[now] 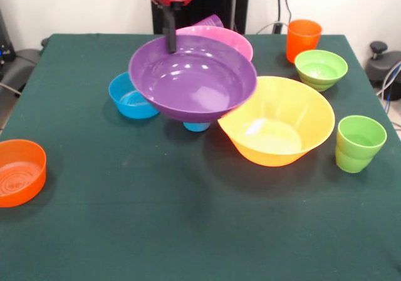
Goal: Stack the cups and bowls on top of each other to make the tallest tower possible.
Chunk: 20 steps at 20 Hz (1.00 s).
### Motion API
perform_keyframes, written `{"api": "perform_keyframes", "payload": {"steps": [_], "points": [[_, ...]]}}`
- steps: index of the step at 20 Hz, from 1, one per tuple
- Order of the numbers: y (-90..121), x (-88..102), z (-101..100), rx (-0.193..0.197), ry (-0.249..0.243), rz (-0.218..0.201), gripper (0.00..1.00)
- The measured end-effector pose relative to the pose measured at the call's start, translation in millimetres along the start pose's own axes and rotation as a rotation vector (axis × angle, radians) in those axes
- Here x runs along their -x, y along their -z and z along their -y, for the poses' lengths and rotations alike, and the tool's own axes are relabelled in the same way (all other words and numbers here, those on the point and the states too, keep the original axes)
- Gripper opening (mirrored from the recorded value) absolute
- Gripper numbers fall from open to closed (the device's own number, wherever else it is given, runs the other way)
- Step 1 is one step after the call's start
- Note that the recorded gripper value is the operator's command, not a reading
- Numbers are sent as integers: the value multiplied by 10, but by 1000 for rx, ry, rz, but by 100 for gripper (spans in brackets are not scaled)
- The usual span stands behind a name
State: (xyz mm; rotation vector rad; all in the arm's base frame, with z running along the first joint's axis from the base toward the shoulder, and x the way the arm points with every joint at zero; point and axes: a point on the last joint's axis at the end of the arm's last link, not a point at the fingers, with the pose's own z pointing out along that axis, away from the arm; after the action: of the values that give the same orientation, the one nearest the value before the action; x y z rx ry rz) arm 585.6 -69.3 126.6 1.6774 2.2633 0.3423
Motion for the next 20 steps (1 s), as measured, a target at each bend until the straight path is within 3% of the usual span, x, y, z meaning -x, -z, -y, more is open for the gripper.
{"api": "perform_keyframes", "payload": {"steps": [8, 20], "points": [[71, -237, 53, -14, 32, -4, 0], [260, -368, 159, 11, -22, 5, 0]]}}
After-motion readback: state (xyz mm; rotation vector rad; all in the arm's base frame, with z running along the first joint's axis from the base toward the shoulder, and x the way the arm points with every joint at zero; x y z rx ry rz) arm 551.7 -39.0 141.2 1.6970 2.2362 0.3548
